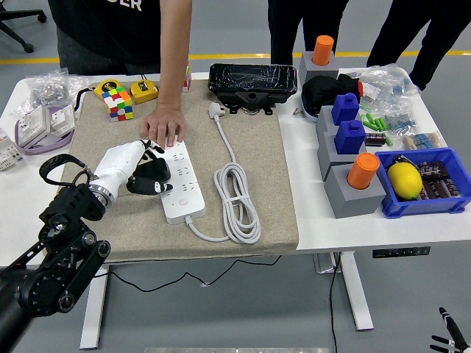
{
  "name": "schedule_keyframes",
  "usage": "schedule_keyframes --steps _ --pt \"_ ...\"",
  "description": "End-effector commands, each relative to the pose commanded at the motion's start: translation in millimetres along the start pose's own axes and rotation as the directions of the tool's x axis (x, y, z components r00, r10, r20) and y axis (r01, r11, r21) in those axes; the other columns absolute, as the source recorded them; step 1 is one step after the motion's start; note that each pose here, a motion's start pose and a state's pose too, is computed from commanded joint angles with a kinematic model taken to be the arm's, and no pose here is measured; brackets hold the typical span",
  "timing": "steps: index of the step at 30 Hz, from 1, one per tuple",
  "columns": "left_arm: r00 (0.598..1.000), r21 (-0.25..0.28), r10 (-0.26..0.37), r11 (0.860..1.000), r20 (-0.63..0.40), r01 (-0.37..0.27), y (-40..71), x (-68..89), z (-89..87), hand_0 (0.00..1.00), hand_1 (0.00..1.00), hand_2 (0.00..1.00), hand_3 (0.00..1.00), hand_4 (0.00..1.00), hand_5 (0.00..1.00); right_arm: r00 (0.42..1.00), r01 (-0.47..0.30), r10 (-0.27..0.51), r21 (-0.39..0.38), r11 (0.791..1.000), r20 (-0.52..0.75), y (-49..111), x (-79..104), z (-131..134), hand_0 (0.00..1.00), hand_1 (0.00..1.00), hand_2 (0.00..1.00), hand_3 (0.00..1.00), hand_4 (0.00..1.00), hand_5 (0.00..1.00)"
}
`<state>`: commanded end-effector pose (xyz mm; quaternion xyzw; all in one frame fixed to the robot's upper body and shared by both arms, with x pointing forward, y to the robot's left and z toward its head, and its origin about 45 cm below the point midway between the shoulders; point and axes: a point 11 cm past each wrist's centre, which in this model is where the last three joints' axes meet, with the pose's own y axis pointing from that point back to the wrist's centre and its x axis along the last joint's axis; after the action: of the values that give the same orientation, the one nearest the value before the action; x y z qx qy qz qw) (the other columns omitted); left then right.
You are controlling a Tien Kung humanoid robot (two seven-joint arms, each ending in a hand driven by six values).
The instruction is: Pick up the plug,place it near the board,insert it into the board,press the button
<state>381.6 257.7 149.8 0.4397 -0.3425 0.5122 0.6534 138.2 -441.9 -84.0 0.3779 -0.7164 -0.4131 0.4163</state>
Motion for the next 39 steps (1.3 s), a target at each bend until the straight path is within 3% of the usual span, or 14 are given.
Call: schedule_keyframes --steps 12,13,25,26,31,32,39 --pt "1.0 0.008 -0.001 1.0 0.001 0.001 0.7 -3.0 -3.5 0.437 0.614 0.593 0.597 0.944 0.233 1.0 -0.003 0.003 -0.002 1.0 0.0 -0.2 1.6 2.0 0.79 0.715 0.68 0.667 0.998 0.998" --pt "1.0 0.008 0.001 1.0 0.0 -0.001 0.6 -2.9 -3.6 0.413 0.588 0.584 0.576 0.85 0.239 1.0 -0.001 0.001 -0.003 1.0 -0.001 -0.2 0.7 2.6 0.79 0.715 0.679 0.667 0.998 0.998" --pt "1.0 0.01 0.024 1.0 -0.003 -0.024 -0.9 -1.2 -4.2 0.374 0.565 0.571 0.562 0.796 0.217 1.0 -0.001 0.001 -0.003 1.0 0.001 -0.3 0.9 3.1 0.79 0.715 0.679 0.666 0.998 0.998" --pt "1.0 0.012 0.022 1.0 0.001 -0.022 -0.9 -1.7 -4.4 0.337 0.512 0.537 0.537 0.727 0.169 1.0 0.0 0.0 -0.003 1.0 0.001 -0.2 0.6 3.1 0.789 0.715 0.679 0.666 0.998 0.998" --pt "1.0 0.013 0.015 1.0 0.01 -0.015 -1.2 -3.1 -3.7 0.337 0.512 0.537 0.537 0.727 0.169 1.0 0.001 -0.001 0.001 1.0 0.004 -0.1 -0.5 1.6 0.789 0.715 0.679 0.666 0.998 0.998" --pt "1.0 0.013 0.014 1.0 0.012 -0.014 -1.2 -3.4 -3.7 0.315 0.456 0.475 0.517 0.682 0.119 1.0 0.002 -0.002 0.001 1.0 0.004 -0.1 -0.6 1.5 0.79 0.715 0.679 0.666 0.998 0.998" --pt "0.999 0.016 0.008 1.0 0.032 -0.009 -1.6 -2.0 -2.9 0.309 0.446 0.441 0.493 0.658 0.094 1.0 0.001 -0.001 -0.004 1.0 0.008 -0.2 -0.5 3.9 0.79 0.715 0.679 0.667 0.998 0.998"
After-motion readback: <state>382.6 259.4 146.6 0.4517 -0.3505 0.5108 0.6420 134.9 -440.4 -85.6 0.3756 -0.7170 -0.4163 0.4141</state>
